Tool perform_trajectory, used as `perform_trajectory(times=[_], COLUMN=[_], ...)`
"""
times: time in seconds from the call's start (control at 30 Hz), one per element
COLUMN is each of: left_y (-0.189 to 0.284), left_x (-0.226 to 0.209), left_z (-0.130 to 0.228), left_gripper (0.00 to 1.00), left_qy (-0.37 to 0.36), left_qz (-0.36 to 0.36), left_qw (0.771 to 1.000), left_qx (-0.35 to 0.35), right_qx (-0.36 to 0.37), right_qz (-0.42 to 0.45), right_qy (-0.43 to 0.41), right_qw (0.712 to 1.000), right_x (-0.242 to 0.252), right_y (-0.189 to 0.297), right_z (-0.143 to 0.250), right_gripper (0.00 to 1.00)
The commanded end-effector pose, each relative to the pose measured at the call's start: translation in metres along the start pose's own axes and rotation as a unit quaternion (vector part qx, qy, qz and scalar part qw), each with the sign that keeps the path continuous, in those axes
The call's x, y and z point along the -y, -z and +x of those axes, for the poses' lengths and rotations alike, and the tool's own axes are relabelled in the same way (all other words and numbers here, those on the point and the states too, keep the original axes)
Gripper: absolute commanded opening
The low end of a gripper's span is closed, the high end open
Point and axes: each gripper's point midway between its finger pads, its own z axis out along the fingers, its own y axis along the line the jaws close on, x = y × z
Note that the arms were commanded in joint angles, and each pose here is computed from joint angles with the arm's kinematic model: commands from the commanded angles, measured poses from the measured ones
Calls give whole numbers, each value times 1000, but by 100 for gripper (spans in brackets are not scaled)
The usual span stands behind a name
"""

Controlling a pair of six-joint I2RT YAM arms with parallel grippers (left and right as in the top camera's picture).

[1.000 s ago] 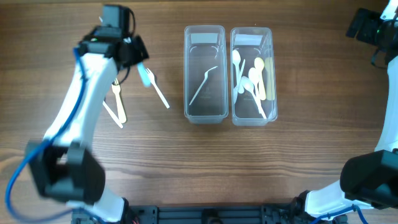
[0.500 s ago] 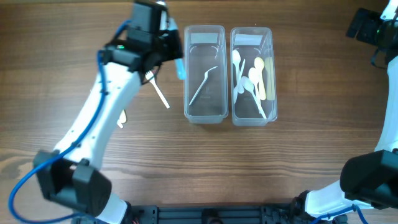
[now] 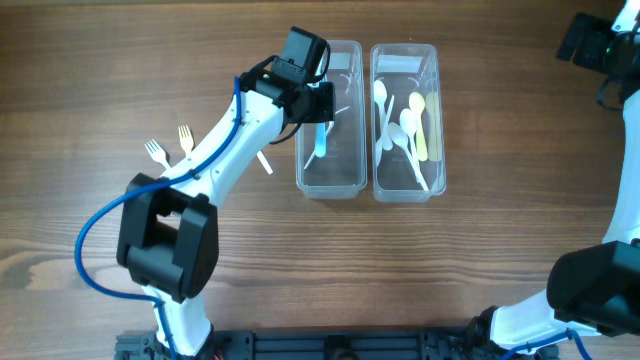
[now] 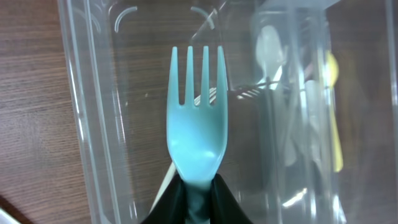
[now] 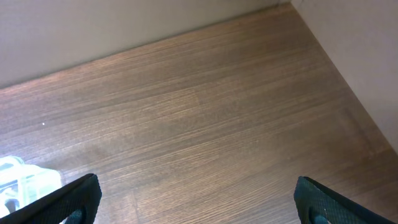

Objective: Pack container
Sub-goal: 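Place the blue fork into the left container and release, then grasp the next white fork with the left gripper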

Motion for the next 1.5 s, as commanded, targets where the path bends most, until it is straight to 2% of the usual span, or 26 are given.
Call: perform_trajectory(times=[0.0,0.03,0.1,0.3,0.4,0.47,0.67,0.83,0.9,0.97,1.2,1.47], left_y=[-2,1,12,75,93,96,93,80,65,49,-7,-36], left_x=[4,7,17,39,29,6,-76,-123,-136,-144,-158,-168], left_z=[-1,-5,-14,-63,-72,-71,-51,-34,-21,-9,32,52], left_gripper=[42,50,54,53,51,51,49,42,43,47,50,50], left_qy=[-8,-9,-12,-18,-8,14,96,220,253,258,266,269], left_qz=[11,18,39,79,74,42,-75,-114,-126,-135,-155,-168], left_qw=[1000,1000,999,991,990,992,990,967,959,957,949,943], left_qx=[3,9,25,106,123,118,71,53,35,13,-67,-104], right_qx=[-7,-7,-7,-7,-7,-7,-7,-7,-7,-7,-7,-7], right_qz=[-4,-4,-4,-4,-4,-4,-4,-4,-4,-4,-4,-4], right_qy=[0,0,0,0,0,0,0,0,0,0,0,0], right_qw=[1000,1000,1000,1000,1000,1000,1000,1000,1000,1000,1000,1000], right_x=[-4,-4,-4,-4,-4,-4,-4,-4,-4,-4,-4,-4], right_y=[-5,-5,-5,-5,-5,-5,-5,-5,-5,-5,-5,-5], right_z=[4,4,4,4,4,4,4,4,4,4,4,4], right_gripper=[100,100,100,100,100,100,100,100,100,99,100,100])
